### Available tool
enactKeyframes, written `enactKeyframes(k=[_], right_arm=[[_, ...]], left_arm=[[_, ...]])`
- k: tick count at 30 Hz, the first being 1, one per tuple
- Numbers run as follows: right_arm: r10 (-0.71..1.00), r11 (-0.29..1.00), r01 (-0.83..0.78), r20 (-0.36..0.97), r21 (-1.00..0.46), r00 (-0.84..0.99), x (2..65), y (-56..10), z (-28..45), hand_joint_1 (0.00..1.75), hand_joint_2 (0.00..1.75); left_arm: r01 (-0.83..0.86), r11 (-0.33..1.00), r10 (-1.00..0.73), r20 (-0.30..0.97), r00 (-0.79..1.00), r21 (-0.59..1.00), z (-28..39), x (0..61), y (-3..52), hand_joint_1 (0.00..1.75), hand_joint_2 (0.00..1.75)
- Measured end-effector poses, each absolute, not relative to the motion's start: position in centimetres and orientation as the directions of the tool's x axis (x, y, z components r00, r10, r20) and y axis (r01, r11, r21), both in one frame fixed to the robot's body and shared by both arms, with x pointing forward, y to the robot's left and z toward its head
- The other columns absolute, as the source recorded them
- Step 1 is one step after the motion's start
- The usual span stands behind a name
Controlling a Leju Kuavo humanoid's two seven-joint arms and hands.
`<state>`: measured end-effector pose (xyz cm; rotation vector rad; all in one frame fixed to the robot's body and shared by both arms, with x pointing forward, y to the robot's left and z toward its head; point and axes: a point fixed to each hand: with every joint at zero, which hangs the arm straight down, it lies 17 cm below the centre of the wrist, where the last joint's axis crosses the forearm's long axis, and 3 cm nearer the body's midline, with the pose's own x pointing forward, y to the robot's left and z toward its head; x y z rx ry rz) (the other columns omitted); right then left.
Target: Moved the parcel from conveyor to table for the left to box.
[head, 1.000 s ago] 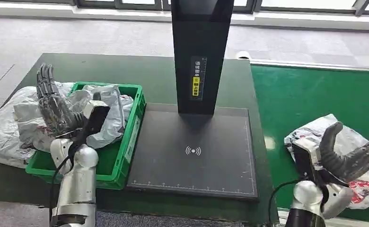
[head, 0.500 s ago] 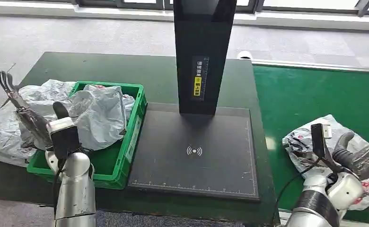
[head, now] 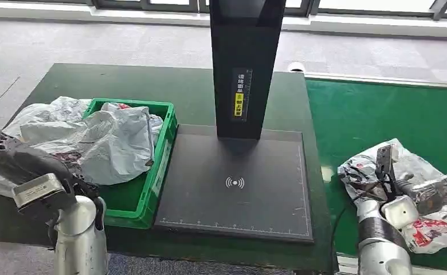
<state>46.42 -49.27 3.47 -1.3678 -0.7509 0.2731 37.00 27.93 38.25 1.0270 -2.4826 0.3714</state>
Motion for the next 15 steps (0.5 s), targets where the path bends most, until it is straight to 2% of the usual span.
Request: enactKeyframes(k=[6,7,15], right_arm=[[0.632,0.309,0.015,0.217,-0.951,0.744,45.7,-46.7,-2.4,0.00,1.75],[0.636,0.317,-0.006,0.208,-0.948,0.743,45.6,-46.5,-2.9,0.00,1.75],[0.648,0.386,-0.140,0.160,-0.912,0.744,44.7,-45.1,-6.0,0.00,1.75]], left_arm=[[-0.709,0.699,-0.600,0.463,-0.652,-0.092,38.8,36.3,27.5,0.00,0.00],[-0.709,0.699,-0.601,0.461,-0.653,-0.093,38.8,36.2,27.5,0.00,1.75],[-0.700,0.707,-0.590,0.461,-0.663,-0.102,39.0,36.1,27.3,0.00,1.75]])
